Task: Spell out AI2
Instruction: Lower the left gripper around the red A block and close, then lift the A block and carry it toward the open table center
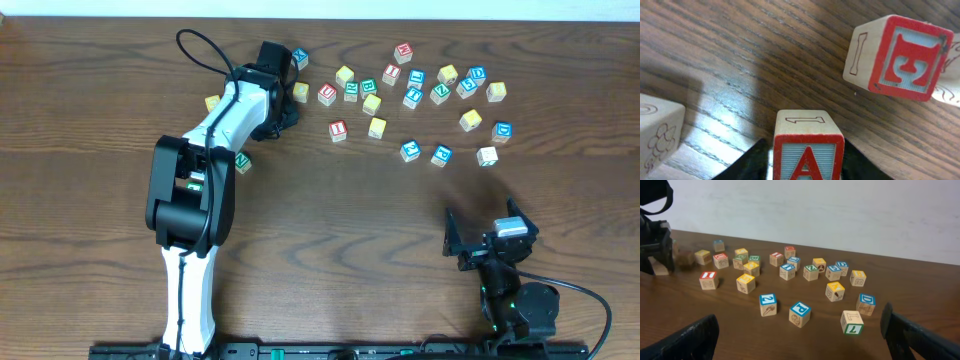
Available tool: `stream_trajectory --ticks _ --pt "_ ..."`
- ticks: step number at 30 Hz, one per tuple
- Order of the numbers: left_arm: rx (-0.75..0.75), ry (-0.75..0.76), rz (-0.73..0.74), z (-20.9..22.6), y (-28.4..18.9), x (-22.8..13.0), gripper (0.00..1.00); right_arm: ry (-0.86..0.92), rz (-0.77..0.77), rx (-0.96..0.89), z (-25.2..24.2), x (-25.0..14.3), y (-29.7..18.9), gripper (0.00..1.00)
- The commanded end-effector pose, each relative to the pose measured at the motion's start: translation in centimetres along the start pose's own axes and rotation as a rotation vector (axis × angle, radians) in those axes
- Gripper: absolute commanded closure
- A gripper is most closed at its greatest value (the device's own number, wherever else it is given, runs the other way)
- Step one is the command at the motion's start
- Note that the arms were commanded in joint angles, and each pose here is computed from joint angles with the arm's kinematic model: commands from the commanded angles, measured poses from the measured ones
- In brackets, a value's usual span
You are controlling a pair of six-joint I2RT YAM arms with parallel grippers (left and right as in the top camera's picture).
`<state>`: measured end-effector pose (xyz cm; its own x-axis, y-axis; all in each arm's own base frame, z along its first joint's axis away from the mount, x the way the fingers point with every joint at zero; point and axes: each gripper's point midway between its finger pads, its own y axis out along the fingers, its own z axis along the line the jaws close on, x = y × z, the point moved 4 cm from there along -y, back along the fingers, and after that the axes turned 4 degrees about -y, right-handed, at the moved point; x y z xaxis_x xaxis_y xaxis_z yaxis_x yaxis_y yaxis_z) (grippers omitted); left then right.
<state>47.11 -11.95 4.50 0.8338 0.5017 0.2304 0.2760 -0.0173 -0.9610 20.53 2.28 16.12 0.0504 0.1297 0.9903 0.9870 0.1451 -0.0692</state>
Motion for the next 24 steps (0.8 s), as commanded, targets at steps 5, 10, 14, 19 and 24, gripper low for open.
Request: stream_trajectory --ticks 5,10,14,19,24 --pt "0.010 0.017 -0.020 0.00 0.21 0.70 0.63 0.013 0.004 -0.011 -0.19 -0.12 -0.01 0.01" --pt "0.011 0.034 -0.020 0.01 0.22 0.70 0.62 0.014 0.004 -0.011 -0.19 -0.12 -0.01 0.01" --pt "0.011 0.042 -0.019 0.01 0.22 0.69 0.64 0.013 0.004 -0.011 -0.19 -0.12 -0.01 0.01" --pt "0.011 0.042 -0.019 0.01 0.21 0.69 0.71 0.013 0.004 -0.011 -0.19 -0.12 -0.01 0.01" --pt "0.011 0.062 -0.019 0.02 0.16 0.68 0.75 0.013 0.004 -0.011 -0.19 -0.12 -0.01 0.01"
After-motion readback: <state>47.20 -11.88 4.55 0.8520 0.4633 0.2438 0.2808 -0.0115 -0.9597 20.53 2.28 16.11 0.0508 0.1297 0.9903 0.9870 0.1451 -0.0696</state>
